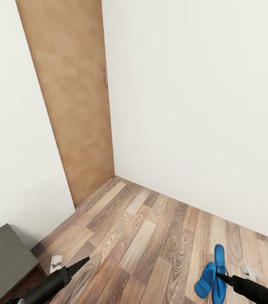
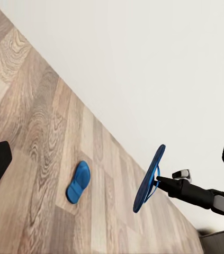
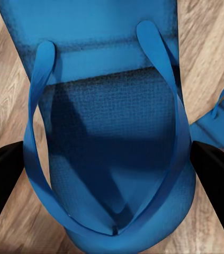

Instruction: In the bedroom, move the book from the bed onto either nightstand, and place the two sandals side by side next to the bed.

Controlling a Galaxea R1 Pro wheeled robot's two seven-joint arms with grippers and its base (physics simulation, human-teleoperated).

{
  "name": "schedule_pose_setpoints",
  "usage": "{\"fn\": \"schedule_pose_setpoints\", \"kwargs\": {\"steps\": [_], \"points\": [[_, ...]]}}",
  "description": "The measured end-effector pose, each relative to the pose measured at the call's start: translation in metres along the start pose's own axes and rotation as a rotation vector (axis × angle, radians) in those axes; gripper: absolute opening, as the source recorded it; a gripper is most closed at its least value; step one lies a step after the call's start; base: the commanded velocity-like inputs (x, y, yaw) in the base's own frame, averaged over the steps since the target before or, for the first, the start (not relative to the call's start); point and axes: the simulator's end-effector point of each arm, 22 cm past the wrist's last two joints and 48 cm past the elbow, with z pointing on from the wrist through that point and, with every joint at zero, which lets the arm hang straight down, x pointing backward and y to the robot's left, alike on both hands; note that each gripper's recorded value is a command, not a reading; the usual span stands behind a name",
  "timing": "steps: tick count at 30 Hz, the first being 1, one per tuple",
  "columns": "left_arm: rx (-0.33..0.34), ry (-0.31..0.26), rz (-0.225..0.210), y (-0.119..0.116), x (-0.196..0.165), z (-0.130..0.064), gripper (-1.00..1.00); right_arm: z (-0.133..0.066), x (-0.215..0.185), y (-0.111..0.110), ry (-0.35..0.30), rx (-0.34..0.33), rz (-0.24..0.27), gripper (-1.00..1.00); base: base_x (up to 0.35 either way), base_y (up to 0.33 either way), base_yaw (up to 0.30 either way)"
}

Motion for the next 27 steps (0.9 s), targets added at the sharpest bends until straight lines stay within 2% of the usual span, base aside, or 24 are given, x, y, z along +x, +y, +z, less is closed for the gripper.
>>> {"fn": "schedule_pose_setpoints", "kwargs": {"steps": [15, 27], "points": [[0.032, -0.026, 0.045, -0.022, -0.015, -0.001, 1.0, -0.011, -0.022, 0.014, -0.052, -0.021, -0.025, -1.0, 0.0, 0.0, 0.0], [0.032, -0.025, 0.045, -0.043, -0.034, 0.0, 1.0, -0.025, -0.042, 0.029, -0.052, -0.021, -0.025, -1.0, 0.0, 0.0, 0.0]]}}
